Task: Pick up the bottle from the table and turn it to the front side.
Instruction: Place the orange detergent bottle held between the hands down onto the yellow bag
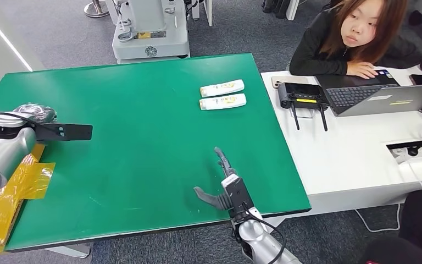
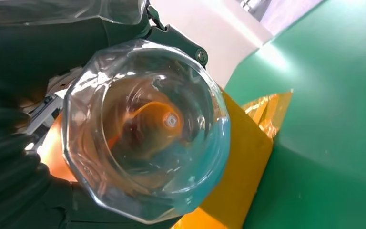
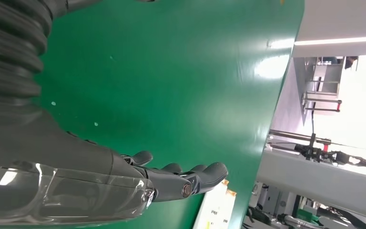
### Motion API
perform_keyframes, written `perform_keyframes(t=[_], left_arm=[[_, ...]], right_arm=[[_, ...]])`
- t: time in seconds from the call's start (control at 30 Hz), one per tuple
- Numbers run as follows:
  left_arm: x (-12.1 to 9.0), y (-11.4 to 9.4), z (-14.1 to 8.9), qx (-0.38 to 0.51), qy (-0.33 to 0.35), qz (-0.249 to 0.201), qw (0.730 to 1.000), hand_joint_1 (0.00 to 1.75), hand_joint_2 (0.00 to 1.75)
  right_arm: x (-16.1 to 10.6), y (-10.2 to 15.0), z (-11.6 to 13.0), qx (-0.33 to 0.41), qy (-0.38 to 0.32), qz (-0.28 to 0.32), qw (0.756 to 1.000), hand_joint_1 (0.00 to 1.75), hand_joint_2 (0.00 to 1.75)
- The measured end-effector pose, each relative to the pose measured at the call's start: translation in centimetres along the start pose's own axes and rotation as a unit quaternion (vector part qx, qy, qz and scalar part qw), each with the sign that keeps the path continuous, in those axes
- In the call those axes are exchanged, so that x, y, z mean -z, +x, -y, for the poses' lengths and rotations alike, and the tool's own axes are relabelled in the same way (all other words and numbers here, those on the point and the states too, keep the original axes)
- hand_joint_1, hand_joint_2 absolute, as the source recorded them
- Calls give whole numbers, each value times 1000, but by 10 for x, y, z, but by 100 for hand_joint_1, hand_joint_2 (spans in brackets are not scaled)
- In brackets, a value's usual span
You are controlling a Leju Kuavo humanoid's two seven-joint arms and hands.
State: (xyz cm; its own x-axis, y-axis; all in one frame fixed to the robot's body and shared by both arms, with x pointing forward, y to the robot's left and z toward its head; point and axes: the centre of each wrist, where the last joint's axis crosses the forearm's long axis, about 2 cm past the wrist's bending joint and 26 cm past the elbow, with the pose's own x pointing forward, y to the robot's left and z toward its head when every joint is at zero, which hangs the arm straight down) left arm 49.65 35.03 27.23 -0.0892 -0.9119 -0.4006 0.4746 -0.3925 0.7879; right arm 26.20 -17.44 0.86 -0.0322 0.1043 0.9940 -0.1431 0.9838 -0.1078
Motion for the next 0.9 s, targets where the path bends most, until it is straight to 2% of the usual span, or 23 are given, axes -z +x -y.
perform_keyframes(t=[0.3, 0.63, 0.9], left_arm=[[4, 8, 21, -16, -45, -5, 999, 175, 175], [6, 23, 34, -32, -109, -5, 993, 175, 175], [6, 26, 44, -44, -147, -11, 988, 175, 175]], right_arm=[[6, 0, -1, -1, -13, -5, 1000, 0, 175], [2, -12, 10, -10, -28, -30, 999, 0, 175], [15, -9, 15, -19, -16, -39, 999, 0, 175]])
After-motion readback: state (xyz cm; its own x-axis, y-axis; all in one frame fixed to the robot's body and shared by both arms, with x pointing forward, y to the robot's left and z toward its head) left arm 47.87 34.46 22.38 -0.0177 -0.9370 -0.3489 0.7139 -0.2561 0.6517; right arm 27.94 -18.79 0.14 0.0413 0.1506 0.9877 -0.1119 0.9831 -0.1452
